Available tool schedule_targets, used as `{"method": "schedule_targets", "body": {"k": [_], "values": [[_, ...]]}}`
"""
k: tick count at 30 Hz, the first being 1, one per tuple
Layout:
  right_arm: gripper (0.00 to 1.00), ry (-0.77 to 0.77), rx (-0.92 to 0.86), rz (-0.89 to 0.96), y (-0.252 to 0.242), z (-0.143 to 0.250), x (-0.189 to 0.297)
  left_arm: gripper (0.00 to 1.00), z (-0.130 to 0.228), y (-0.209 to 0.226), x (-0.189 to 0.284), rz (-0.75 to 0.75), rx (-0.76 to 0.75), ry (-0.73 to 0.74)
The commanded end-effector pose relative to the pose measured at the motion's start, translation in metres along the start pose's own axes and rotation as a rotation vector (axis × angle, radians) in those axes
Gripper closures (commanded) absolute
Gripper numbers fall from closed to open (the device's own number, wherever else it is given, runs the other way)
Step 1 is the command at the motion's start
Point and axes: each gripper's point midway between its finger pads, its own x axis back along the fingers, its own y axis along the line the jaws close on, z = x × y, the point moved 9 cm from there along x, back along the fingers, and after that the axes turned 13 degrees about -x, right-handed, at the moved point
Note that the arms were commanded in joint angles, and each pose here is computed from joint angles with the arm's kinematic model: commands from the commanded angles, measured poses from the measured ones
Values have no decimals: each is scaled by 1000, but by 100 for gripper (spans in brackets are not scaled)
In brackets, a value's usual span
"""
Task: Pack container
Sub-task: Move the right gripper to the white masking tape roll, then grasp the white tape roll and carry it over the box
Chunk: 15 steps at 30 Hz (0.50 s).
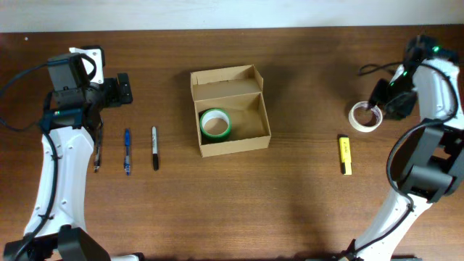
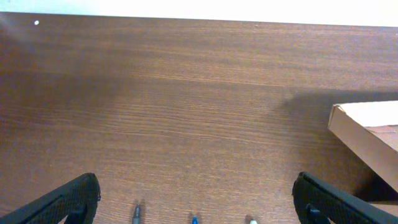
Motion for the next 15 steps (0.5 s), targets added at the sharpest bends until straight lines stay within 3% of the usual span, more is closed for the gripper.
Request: {"method": "schedule_targets", "body": {"k": [1, 15], "values": [[47, 9, -8, -7, -4, 6, -8, 1, -6, 3, 1, 3, 12, -15], [43, -22, -33, -10, -21, -3, -26, 1, -6, 3, 1, 3, 11, -15]]}}
